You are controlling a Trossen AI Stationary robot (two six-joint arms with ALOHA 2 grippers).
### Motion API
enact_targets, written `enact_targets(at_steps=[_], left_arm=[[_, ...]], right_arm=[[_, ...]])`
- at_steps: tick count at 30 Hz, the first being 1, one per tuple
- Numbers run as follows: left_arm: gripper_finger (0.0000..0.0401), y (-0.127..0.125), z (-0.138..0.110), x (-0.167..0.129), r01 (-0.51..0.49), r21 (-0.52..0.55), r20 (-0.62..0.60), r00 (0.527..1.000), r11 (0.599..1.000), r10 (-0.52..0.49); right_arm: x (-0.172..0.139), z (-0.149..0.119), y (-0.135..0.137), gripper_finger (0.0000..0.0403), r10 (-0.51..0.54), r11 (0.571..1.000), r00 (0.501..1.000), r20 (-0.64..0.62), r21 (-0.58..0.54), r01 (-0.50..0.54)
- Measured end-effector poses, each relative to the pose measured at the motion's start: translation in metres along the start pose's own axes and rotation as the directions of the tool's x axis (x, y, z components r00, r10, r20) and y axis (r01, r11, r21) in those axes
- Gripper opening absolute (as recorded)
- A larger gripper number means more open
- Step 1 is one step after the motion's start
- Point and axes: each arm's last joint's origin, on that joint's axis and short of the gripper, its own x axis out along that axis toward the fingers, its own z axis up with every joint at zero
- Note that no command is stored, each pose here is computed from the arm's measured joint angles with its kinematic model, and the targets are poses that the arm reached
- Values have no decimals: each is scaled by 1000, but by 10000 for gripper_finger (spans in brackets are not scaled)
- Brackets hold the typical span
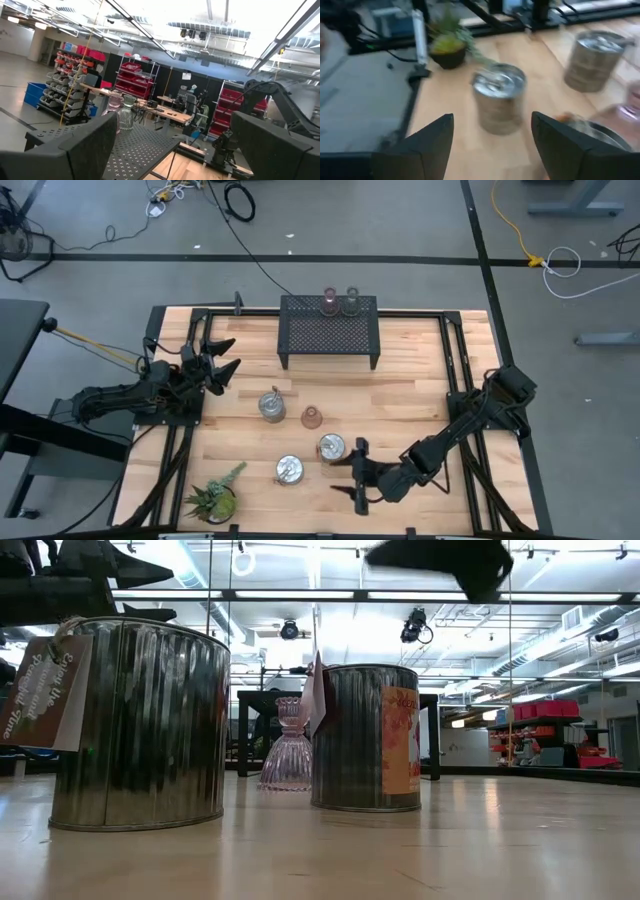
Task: Pick & Place candle stick holders
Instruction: Put the middle silver scented candle on the shelf
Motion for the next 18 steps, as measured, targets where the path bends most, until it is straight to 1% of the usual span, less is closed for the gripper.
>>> enact_targets(at_steps=[4, 8, 11, 14, 16, 18], left_arm=[[390, 0, 0, 0, 0, 0, -1, 1000, 1000, 0], [390, 0, 0, 0, 0, 0, -2, 1000, 1000, 0], [390, 0, 0, 0, 0, 0, -2, 1000, 1000, 0], [390, 0, -1, 0, -2, 2, -7, 1000, 1000, 2], [390, 0, -1, 0, -2, 2, -7, 1000, 1000, 2], [390, 0, -1, 0, -2, 1, -7, 1000, 1000, 2]], right_arm=[[0, -3, -3, 293, -28, 999, 999, -26, 21, 29], [1, -6, -4, 334, -40, 999, 998, -54, 25, 42], [1, -9, -7, 364, -51, 999, 995, -84, 6, 52], [1, -13, -10, 388, -85, 996, 989, -122, -13, 84], [1, -15, -14, 397, -106, 994, 983, -149, -5, 107], [3, -16, -17, 396, -115, 993, 979, -168, 2, 117]])
